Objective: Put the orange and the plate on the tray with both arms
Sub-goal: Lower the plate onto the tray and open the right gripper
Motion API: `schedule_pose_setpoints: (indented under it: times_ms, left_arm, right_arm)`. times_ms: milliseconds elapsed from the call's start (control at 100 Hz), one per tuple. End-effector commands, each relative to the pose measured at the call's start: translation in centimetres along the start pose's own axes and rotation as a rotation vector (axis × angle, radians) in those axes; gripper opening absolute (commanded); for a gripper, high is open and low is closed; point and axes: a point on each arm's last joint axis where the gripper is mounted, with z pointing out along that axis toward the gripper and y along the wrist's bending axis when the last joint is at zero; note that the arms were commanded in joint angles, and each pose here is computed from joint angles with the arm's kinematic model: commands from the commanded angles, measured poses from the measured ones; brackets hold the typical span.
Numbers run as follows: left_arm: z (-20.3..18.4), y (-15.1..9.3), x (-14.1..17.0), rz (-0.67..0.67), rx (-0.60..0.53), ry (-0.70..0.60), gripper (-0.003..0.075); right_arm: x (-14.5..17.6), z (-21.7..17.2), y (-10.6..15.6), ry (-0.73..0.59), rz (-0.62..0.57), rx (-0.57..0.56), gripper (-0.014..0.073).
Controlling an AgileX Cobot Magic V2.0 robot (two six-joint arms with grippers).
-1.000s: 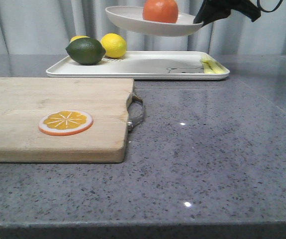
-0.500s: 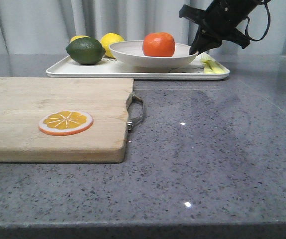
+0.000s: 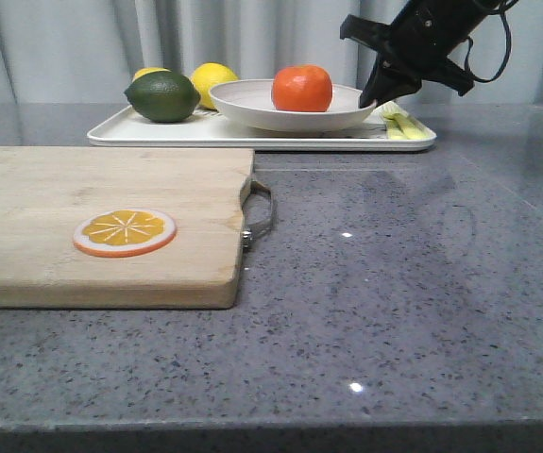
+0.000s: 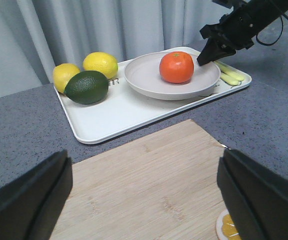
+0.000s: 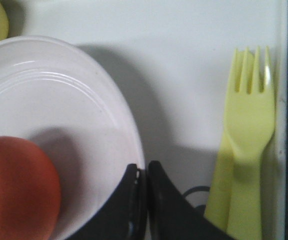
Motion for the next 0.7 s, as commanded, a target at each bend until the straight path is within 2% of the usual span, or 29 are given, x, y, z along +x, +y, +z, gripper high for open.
schedule_pose_setpoints:
  times_ms: [0, 690]
  left_arm:
    - [-0.32, 0.41, -1.33, -0.019, -0.040, -0.068, 0.0566]
    - [-0.32, 0.41, -1.33, -0.019, -0.040, -0.068, 0.0566]
  right_arm:
    - [-2.73, -3.75, 2.21, -0.153, -0.023, -0.046, -0.0057]
    - [-2.46, -3.70, 1.96, -0.123, -0.055, -0.017, -0.0057]
